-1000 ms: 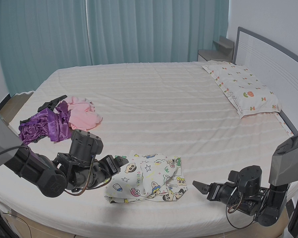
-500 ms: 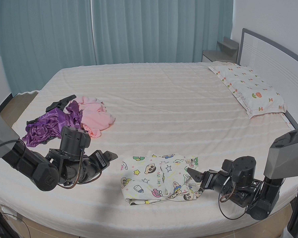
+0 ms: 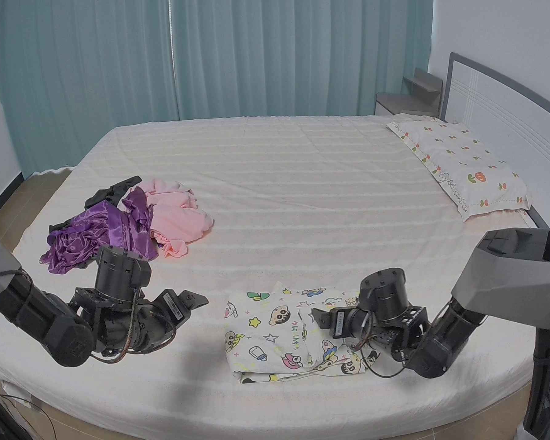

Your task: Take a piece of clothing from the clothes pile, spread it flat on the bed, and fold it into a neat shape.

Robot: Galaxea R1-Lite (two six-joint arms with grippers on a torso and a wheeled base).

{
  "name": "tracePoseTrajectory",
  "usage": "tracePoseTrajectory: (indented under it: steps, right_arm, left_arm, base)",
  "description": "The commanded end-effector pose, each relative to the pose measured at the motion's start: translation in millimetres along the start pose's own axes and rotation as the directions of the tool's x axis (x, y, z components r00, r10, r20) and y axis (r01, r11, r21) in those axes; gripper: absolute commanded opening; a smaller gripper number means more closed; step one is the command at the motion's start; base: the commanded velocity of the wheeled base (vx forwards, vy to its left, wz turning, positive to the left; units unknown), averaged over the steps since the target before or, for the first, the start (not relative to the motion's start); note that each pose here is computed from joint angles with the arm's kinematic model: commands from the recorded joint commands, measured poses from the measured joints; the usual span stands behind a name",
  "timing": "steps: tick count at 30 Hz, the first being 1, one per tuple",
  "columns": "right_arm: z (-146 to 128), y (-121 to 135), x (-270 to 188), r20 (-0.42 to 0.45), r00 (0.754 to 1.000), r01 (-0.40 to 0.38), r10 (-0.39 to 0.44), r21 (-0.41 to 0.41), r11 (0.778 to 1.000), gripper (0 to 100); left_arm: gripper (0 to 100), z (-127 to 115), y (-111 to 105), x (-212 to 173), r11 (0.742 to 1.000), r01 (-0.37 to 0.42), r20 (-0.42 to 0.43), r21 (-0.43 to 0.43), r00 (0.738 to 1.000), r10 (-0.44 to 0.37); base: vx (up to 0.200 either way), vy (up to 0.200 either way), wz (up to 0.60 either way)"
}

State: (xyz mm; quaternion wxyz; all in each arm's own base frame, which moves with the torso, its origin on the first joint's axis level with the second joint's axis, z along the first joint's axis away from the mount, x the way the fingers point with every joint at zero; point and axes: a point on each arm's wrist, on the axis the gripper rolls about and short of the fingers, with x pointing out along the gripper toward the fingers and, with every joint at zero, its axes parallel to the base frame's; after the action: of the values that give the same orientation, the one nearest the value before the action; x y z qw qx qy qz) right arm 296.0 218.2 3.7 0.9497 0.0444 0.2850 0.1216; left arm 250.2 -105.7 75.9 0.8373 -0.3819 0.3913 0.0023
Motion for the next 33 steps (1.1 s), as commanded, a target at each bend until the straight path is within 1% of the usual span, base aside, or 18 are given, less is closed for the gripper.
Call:
tracePoseTrajectory:
  steps: [1, 2, 3, 4, 5, 6, 7, 9, 12, 15, 17, 18, 19, 22, 24, 26, 28, 33]
  right_arm:
    - [-8.0, 19.6, 23.0, -0.005, 1.0, 0.018, -0.018, -0.107, 0.994, 100]
    - [-7.3, 23.3, 23.8, -0.008, 1.0, 0.025, -0.026, -0.143, 0.989, 100]
    - [-7.2, 26.1, 24.5, -0.013, 0.999, 0.034, -0.036, -0.162, 0.986, 100]
    - [-7.8, 28.0, 25.1, -0.024, 0.999, 0.042, -0.047, -0.179, 0.983, 100]
    - [-7.8, 28.0, 25.1, -0.024, 0.999, 0.042, -0.047, -0.179, 0.983, 100]
    - [-11.5, 31.9, 29.4, -0.046, 0.997, 0.056, -0.067, -0.213, 0.975, 100]
    - [-11.5, 31.9, 29.4, -0.046, 0.997, 0.056, -0.067, -0.213, 0.975, 100]
    - [-16.1, 32.9, 31.6, -0.058, 0.994, 0.079, -0.097, -0.249, 0.965, 100]
    - [-21.1, 27.4, 31.5, -0.058, 0.986, 0.129, -0.155, -0.314, 0.94, 100]
    - [-23.2, 22.6, 27.3, -0.053, 0.978, 0.17, -0.199, -0.34, 0.925, 100]
    - [-23.9, 21.6, 26.0, -0.053, 0.977, 0.177, -0.208, -0.344, 0.922, 100]
    - [-20.0, 16.8, 18.0, -0.038, 0.971, 0.209, -0.237, -0.353, 0.912, 100]
    - [-20.2, 13.7, 14.2, -0.04, 0.968, 0.218, -0.249, -0.359, 0.908, 100]
    - [-20.9, 6.7, 2.0, -0.049, 0.962, 0.232, -0.267, -0.363, 0.903, 100]
    - [-23.6, -3.4, -5.0, -0.062, 0.955, 0.249, -0.29, -0.364, 0.898, 100]
    - [-21.3, -8.2, -8.7, -0.053, 0.952, 0.264, -0.3, -0.351, 0.898, 100]
    - [-20.0, -18.5, -17.8, -0.037, 0.95, 0.284, -0.311, -0.322, 0.903, 100]
    - [-25.7, -28.5, -37.0, -0.008, 0.955, 0.283, -0.297, -0.278, 0.918, 100]
  left_arm:
    - [100, -7.7, 11.5, -7.8, 1.0, 0.016, 0.001, -0.021, 1.0, -0.016]
    - [100, -7.3, 11.5, -9.0, 0.999, 0.033, 0.013, -0.02, 0.999, -0.032]
    - [100, -6.9, 11.6, -9.6, 0.999, 0.041, 0.017, -0.02, 0.999, -0.04]
    - [100, -6.8, 11.5, -10.1, 0.999, 0.046, 0.021, -0.02, 0.999, -0.046]
    - [100, -6.8, 11.5, -10.1, 0.999, 0.046, 0.021, -0.02, 0.999, -0.046]
    - [100, -7.7, 12.1, -9.6, 0.999, 0.044, 0.018, -0.019, 0.999, -0.044]
    - [100, -7.7, 12.1, -9.6, 0.999, 0.044, 0.018, -0.019, 0.999, -0.044]
    - [100, -8.1, 12.6, -9.3, 0.999, 0.042, 0.015, -0.019, 0.999, -0.042]
    - [100, -9.0, 14.2, -9.3, 0.999, 0.037, 0.012, -0.02, 0.999, -0.037]
    - [100, -9.2, 14.4, -8.2, 0.999, 0.034, 0.01, -0.02, 0.999, -0.034]
    - [100, -9.1, 14.2, -8.5, 0.999, 0.036, 0.011, -0.02, 0.999, -0.035]
    - [100, -9.3, 14.6, -8.6, 0.999, 0.034, 0.01, -0.02, 0.999, -0.034]
    - [100, -9.1, 14.2, -8.5, 0.999, 0.036, 0.011, -0.02, 0.999, -0.035]
    - [100, -9.3, 14.6, -8.6, 0.999, 0.034, 0.01, -0.02, 0.999, -0.034]
    - [100, -9.6, 14.4, -8.6, 0.999, 0.035, 0.009, -0.019, 0.999, -0.035]
    - [100, -9.6, 14.4, -8.6, 0.999, 0.035, 0.009, -0.019, 0.999, -0.035]
    - [100, -10.2, 14.5, -8.7, 0.999, 0.034, 0.007, -0.018, 0.999, -0.034]
    - [100, -10.5, 14.3, -8.7, 0.999, 0.035, 0.006, -0.017, 0.999, -0.035]
  base:
    - [0.0, 0.0, 0.0]
    - [0.0, 0.0, 0.0]
    - [0.0, 0.0, 0.0]
    - [0.0, 0.0, 0.0]
    - [0.0, 0.0, 0.0]
    - [0.0, 0.0, 0.0]
    - [0.0, 0.0, 0.0]
    - [0.0, 0.0, 0.0]
    - [0.0, 0.0, 0.0]
    - [0.0, 0.0, 0.0]
    - [0.0, 0.0, 0.0]
    - [0.0, 0.0, 0.0]
    - [0.0, 0.0, 0.0]
    - [0.0, 0.0, 0.0]
    - [0.0, 0.0, 0.0]
    - [0.0, 0.0, 0.0]
    - [0.0, 0.0, 0.0]
    - [0.0, 0.0, 0.0]
